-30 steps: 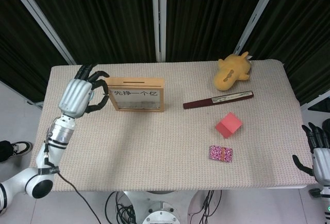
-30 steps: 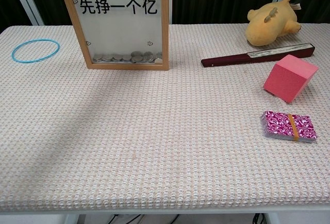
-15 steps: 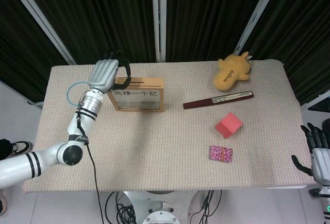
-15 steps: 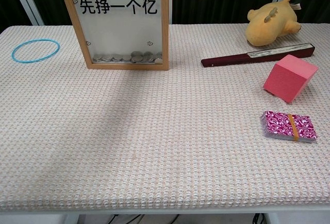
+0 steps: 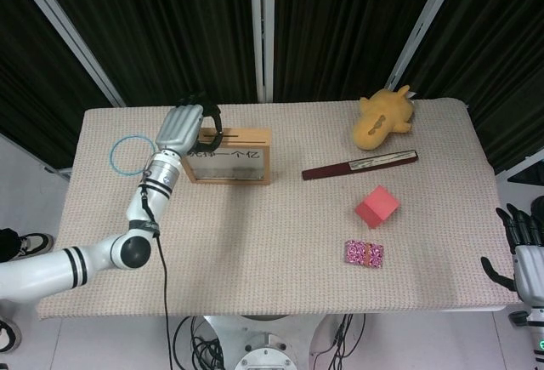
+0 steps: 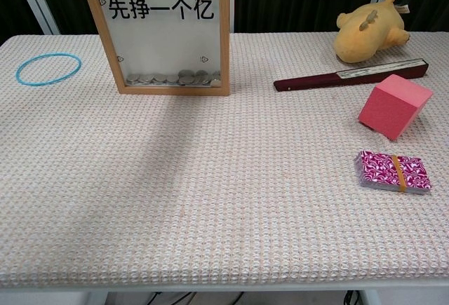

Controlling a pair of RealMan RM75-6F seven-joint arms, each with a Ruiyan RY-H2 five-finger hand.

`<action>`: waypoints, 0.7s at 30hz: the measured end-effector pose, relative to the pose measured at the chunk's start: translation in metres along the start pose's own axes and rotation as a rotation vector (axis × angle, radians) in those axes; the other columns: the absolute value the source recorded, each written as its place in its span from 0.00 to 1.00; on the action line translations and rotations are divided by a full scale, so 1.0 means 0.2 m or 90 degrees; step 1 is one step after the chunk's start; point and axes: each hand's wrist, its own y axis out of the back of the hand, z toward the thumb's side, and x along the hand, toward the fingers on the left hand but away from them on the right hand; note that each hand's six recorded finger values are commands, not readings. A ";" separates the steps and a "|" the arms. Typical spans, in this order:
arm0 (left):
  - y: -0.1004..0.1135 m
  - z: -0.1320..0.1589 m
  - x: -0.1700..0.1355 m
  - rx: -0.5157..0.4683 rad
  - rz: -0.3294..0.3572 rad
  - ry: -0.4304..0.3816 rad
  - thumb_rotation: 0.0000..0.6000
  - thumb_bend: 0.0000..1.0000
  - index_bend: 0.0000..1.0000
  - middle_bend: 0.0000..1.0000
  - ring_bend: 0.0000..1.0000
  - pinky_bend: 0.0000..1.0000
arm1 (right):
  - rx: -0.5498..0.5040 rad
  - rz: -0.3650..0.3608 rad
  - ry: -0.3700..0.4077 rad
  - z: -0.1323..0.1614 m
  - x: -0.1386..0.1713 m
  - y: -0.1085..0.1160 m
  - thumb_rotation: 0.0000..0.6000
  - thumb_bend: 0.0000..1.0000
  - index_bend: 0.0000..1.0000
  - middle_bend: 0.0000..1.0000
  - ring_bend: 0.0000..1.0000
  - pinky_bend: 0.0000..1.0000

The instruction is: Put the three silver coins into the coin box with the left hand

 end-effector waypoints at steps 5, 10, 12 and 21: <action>-0.01 -0.03 0.00 -0.013 -0.004 0.012 1.00 0.45 0.66 0.29 0.05 0.05 | 0.000 -0.001 -0.001 -0.01 0.00 0.00 1.00 0.24 0.00 0.00 0.00 0.00; -0.03 -0.05 0.00 -0.035 -0.013 0.018 1.00 0.45 0.66 0.29 0.05 0.05 | 0.000 0.001 -0.003 -0.01 0.00 0.00 1.00 0.24 0.00 0.00 0.00 0.00; -0.04 -0.05 0.00 -0.027 -0.016 0.015 1.00 0.45 0.66 0.29 0.05 0.05 | 0.000 0.002 -0.004 -0.01 0.00 0.00 1.00 0.24 0.00 0.00 0.00 0.00; -0.07 -0.06 0.00 -0.017 -0.032 0.005 1.00 0.33 0.14 0.27 0.05 0.03 | 0.000 0.004 -0.006 -0.02 0.00 -0.01 1.00 0.24 0.00 0.00 0.00 0.00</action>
